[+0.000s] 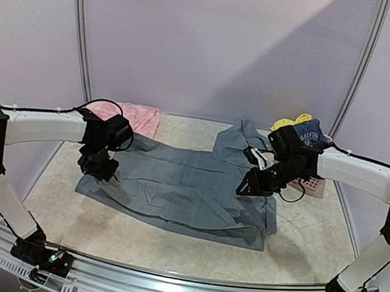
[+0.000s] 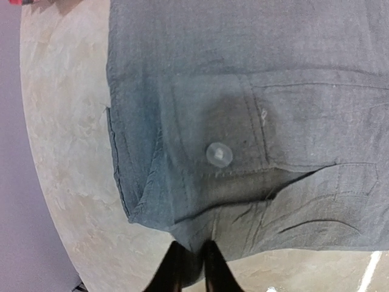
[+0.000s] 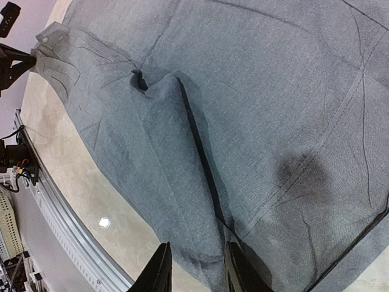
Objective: Fold and stack the mixed laundry pile
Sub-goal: Adjust the 1/3-folded shirt at the center of the board.
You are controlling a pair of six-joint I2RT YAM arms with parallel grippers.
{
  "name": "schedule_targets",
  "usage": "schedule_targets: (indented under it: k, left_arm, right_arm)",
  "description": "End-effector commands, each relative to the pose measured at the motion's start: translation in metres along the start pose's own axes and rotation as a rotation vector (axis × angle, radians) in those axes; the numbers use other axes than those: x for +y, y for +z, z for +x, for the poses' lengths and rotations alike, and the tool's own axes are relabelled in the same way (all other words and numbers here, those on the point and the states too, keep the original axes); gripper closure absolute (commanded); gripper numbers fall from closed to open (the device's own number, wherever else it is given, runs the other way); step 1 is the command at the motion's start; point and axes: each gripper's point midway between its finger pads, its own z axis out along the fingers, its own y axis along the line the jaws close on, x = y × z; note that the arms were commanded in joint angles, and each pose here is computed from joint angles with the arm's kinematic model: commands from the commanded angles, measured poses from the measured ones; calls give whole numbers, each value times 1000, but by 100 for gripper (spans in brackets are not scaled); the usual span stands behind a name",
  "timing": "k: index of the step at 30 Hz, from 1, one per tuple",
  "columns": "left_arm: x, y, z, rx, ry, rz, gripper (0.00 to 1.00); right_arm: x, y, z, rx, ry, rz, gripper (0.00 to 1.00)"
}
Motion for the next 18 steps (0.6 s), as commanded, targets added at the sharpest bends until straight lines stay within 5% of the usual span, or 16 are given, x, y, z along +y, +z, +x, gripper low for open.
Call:
schedule_targets:
  k: [1, 7, 14, 18]
  left_arm:
    - [14, -4, 0, 1, -71, -49, 78]
    - [22, -18, -5, -43, -124, -57, 51]
    - [33, -40, -14, -130, -172, -45, 3]
    - [31, -47, -18, -165, -198, 7, 1]
  right_arm:
    - [-1, -1, 0, -6, -2, -3, 69]
    - [-3, -6, 4, -15, 2, 12, 69]
    - [-9, -13, 17, -18, 28, 34, 68]
    - [-21, -19, 28, -25, 83, 56, 64]
